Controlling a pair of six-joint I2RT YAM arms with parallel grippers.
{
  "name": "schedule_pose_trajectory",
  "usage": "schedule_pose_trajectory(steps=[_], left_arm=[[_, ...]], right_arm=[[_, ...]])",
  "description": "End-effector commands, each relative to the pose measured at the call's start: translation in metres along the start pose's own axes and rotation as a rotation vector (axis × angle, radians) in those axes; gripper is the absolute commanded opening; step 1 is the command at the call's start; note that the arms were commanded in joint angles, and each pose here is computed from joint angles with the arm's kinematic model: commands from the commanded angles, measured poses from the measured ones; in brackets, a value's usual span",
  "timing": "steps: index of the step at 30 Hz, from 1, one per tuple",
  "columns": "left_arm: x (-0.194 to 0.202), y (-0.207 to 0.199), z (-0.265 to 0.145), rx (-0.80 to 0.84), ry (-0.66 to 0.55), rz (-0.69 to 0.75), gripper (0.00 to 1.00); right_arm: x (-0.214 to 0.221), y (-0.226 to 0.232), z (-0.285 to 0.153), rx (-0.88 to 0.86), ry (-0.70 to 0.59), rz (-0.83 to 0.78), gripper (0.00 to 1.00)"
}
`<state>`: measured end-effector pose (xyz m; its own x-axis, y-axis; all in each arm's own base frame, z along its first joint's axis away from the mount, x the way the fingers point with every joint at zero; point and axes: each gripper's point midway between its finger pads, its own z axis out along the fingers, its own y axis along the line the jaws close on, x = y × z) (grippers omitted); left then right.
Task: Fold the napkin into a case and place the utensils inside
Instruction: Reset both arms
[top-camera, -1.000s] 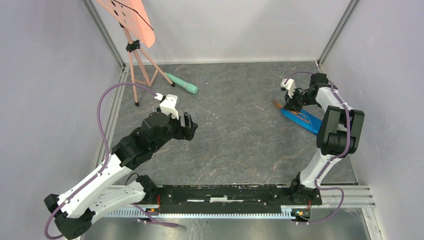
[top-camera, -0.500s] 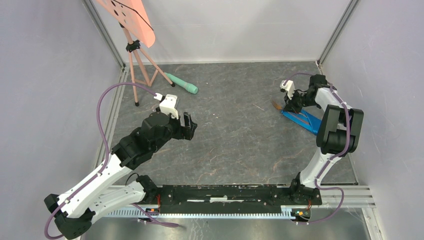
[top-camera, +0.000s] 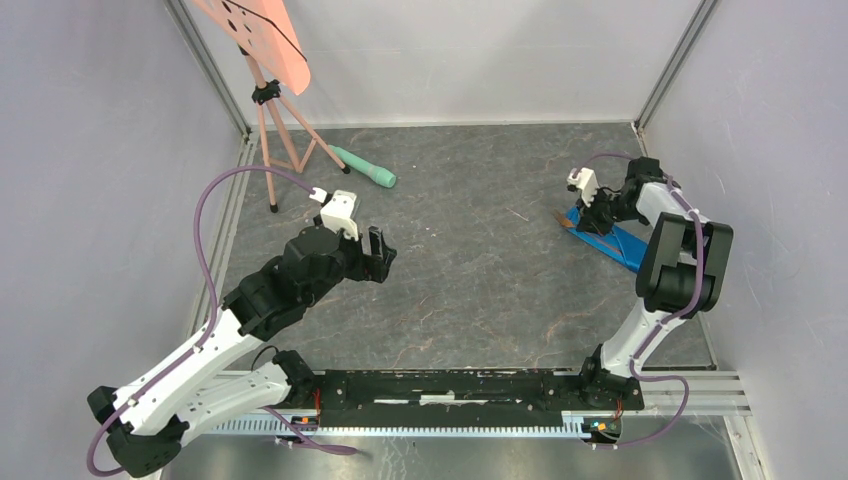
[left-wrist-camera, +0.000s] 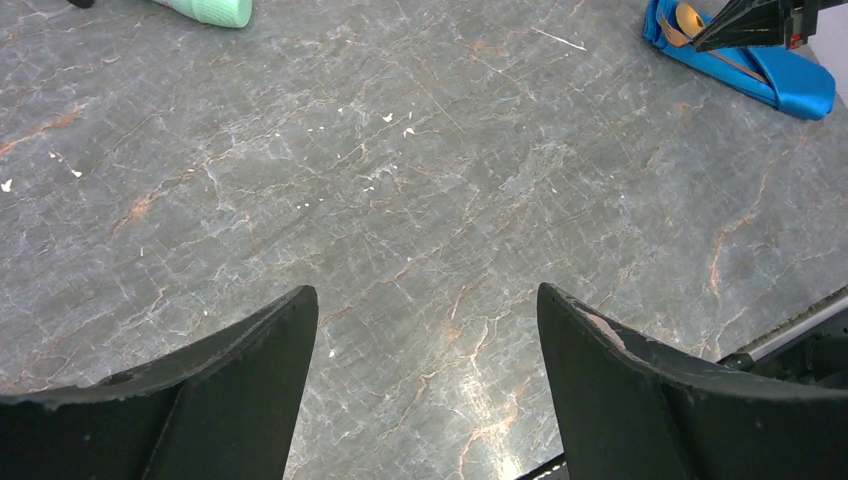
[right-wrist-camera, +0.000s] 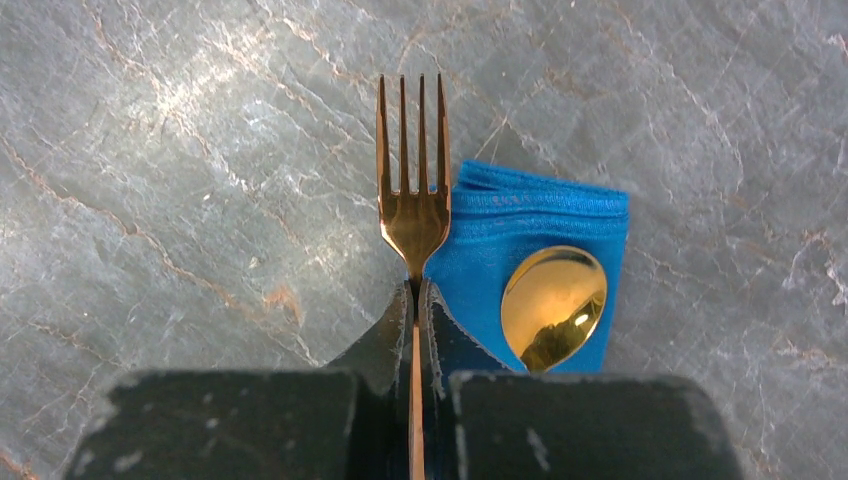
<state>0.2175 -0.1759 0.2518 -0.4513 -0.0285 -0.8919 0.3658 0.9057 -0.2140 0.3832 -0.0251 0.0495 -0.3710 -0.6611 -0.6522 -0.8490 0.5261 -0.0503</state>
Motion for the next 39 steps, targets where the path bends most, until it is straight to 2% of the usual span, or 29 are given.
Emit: schedule_pose_trajectory(steps=[1,22,39], left_arm=[[-0.006,0.0,-0.005,0.008,-0.027,0.046,0.87],[-0.007,-0.005,-0.008,0.025,-0.034,0.052,0.87],[-0.007,-0.004,-0.008,0.023,-0.034,0.053,0.87]], right_arm=[[-0.007,-0.009,-0.019,0.069,0.001,-0.059,0.0],[0.023,-0.012,-0.039,0.161,0.127,-0.041,0.0],[0.05,-0.011,-0.036,0.175,0.22,-0.004,0.0]])
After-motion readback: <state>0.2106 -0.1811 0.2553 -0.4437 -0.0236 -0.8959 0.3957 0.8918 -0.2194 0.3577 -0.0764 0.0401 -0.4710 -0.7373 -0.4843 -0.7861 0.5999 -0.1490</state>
